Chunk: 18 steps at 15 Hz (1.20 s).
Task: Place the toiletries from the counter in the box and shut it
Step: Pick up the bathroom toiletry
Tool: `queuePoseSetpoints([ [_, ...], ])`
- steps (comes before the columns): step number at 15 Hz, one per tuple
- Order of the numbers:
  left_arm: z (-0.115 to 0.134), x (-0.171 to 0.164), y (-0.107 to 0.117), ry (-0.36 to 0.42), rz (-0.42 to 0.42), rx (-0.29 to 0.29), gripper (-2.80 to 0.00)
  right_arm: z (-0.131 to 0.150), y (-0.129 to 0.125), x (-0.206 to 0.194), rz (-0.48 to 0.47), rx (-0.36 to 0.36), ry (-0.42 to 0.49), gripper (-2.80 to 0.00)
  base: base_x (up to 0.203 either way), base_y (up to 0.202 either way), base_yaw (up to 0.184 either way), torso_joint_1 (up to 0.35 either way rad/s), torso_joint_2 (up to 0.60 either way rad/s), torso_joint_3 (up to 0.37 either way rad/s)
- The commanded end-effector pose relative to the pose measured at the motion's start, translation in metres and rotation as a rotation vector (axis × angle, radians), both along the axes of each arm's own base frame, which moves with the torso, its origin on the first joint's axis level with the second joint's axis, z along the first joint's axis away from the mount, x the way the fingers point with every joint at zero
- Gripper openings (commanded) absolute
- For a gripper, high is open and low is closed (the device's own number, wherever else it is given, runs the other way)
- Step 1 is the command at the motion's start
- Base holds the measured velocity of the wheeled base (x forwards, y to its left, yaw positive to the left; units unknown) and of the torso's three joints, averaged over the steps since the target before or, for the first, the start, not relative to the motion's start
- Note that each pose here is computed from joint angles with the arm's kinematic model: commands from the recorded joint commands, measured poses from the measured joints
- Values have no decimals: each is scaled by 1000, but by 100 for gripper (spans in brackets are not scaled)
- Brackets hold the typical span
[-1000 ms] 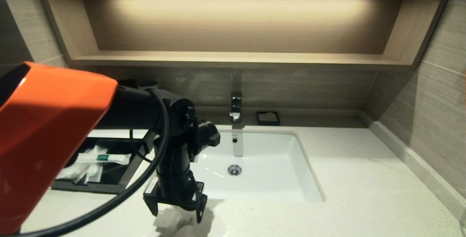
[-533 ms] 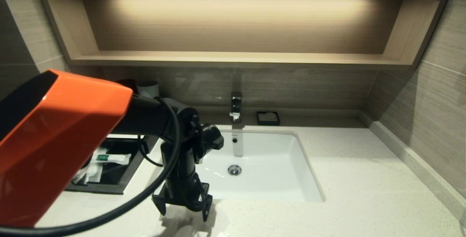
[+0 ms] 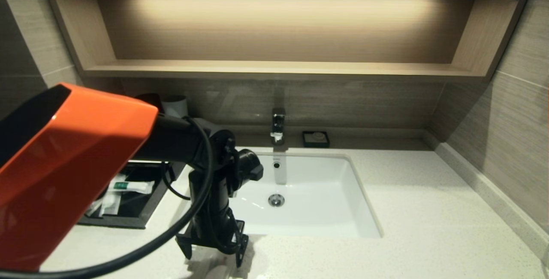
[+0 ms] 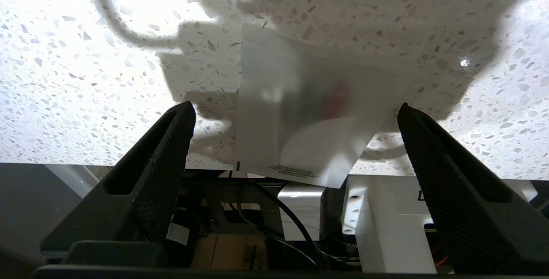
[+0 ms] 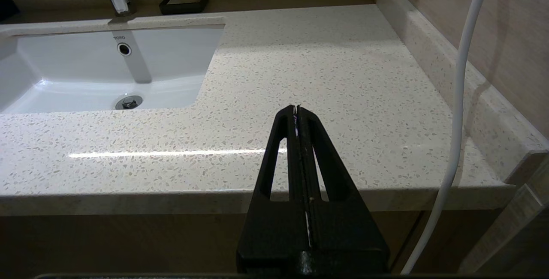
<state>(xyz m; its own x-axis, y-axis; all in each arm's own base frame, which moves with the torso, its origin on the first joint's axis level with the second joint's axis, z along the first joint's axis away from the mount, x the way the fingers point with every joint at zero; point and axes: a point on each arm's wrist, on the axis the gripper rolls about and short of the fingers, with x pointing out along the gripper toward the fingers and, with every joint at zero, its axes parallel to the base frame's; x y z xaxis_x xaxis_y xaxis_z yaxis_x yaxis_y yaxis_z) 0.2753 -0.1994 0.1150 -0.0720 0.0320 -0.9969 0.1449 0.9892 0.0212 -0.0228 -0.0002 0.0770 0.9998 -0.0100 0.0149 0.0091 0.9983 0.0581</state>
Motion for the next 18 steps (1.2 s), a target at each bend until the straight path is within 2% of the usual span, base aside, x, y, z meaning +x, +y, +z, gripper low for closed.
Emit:
queuePoseSetpoints([
  [1,0,0,0,2,6,1,0,0,0,0,1,0,1,-280,0,0,0,0,0,0],
  [3,3,1,-1,-6,7,-10,0,0,0,0,0,0,1,-280,0,0,0,0,0,0],
  [4,5,1,-1,0,9,-36,0,0,0,0,1,0,1,-280,0,0,0,0,0,0],
  [5,7,0,-1,7,10,-52,-280,0,0,0,-1,0,1,-280,0,0,0,0,0,0],
  [8,9,-1,-1,19,4,-75,-280,0,0,0,1,0,0,-280,0,0,0,0,0,0],
  [18,7,-1,-1,30,-3,-71,-280,0,0,0,0,0,1,-280,0,0,0,0,0,0],
])
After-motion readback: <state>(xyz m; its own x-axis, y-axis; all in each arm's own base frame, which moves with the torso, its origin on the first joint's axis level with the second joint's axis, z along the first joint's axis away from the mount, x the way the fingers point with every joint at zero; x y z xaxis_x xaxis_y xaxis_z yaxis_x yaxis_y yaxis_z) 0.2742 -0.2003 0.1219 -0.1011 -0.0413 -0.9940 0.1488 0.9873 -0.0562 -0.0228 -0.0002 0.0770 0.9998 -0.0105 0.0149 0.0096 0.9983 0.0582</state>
